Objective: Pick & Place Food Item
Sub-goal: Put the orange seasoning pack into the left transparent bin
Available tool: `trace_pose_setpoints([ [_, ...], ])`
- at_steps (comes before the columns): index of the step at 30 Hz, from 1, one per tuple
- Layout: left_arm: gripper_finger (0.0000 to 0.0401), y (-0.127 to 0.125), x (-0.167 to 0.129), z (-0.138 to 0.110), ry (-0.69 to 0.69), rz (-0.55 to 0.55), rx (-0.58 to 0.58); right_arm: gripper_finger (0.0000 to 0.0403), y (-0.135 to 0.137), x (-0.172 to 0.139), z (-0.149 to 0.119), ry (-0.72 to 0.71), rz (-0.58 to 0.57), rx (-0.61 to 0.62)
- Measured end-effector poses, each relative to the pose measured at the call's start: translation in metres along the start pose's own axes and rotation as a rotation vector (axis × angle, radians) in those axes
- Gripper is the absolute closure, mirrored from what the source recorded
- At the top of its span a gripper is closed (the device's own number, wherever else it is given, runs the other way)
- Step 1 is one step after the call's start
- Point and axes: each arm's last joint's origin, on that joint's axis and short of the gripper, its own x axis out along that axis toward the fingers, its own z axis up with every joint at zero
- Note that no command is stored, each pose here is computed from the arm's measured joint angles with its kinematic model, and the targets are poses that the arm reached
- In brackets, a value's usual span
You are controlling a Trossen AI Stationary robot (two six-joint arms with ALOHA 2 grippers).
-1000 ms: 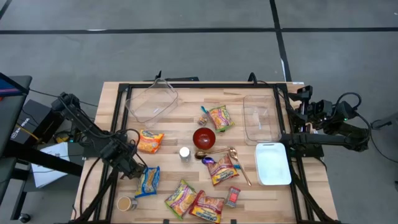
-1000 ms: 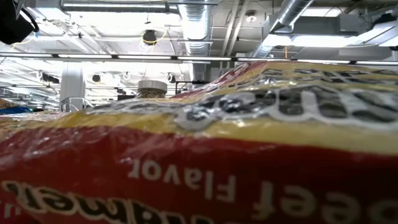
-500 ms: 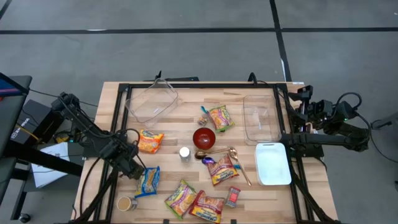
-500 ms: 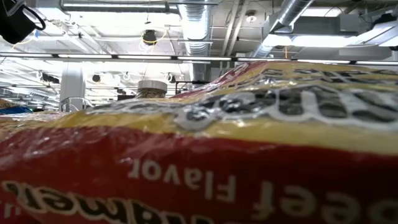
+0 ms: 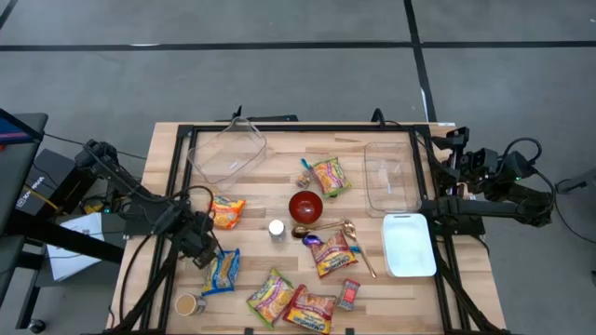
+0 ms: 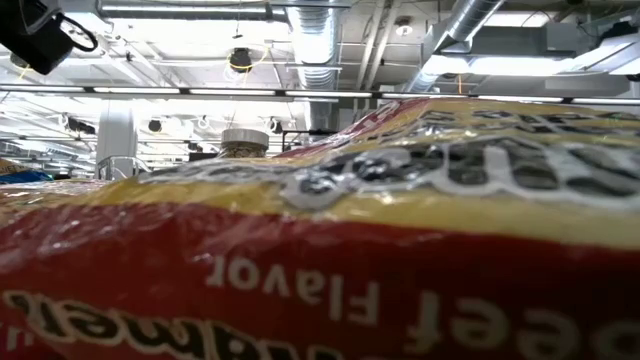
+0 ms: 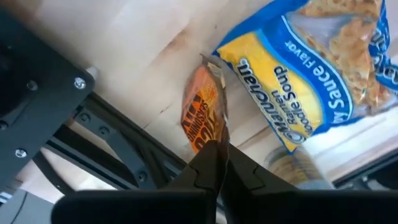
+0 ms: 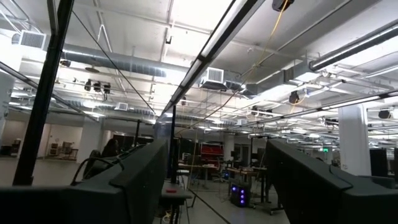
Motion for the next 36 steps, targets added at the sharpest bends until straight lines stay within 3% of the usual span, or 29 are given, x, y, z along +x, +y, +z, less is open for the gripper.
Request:
trace_pose_setpoints([
  [9, 0.0401, -0.001, -0.023, 0.007, 0.045, -0.021, 0.100, 0.0138, -0.001, 0.002, -0.002, 0.023, -0.046, -0.023],
  [23, 0.0401, -0.005, -0.103, 0.021, -0.222, -0.100, 0.273, 0.0138, 0.002, 0.024, -0.015, 0.101, -0.098, -0.080],
  [36, 0.0401, -0.022, -0.117, 0.075, -0.398, 0.056, 0.561, 0.0138, 0.005, 0.043, -0.029, 0.165, -0.126, -0.105],
])
